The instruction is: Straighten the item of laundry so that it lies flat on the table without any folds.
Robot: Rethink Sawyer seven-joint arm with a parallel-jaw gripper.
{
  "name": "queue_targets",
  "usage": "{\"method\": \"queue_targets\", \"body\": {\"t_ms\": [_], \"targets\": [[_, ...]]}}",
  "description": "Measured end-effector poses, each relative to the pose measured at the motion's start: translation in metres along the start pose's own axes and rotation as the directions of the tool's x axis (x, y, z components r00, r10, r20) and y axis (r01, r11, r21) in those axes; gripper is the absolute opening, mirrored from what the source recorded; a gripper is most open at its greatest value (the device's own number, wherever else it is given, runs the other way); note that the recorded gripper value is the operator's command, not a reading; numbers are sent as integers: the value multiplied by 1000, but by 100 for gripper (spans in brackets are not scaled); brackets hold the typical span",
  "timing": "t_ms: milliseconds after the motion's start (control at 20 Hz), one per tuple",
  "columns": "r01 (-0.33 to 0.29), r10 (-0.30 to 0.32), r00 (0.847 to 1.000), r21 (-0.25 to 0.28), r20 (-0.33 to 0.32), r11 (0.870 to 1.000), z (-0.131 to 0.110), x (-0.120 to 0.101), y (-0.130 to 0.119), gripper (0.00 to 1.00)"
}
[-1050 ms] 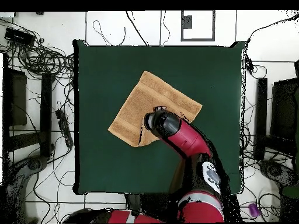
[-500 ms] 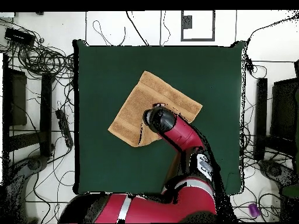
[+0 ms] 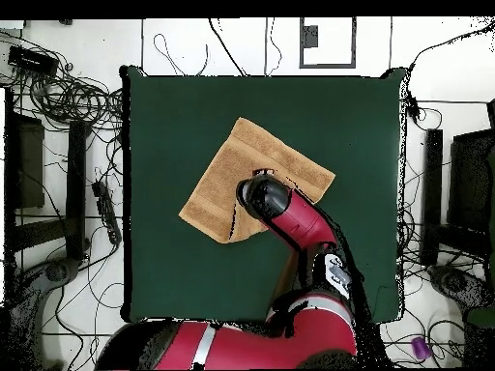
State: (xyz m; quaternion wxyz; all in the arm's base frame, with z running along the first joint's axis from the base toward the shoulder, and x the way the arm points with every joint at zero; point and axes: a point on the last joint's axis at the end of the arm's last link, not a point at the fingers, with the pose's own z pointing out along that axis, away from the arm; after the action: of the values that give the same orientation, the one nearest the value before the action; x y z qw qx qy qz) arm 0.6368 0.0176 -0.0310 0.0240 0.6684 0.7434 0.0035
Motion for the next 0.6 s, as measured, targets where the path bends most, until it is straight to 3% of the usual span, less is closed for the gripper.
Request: {"method": "queue_targets", "body": {"t_ms": [600], "targets": [[14,-14,1000,-53,3,998,-57,16,6,100]]}}
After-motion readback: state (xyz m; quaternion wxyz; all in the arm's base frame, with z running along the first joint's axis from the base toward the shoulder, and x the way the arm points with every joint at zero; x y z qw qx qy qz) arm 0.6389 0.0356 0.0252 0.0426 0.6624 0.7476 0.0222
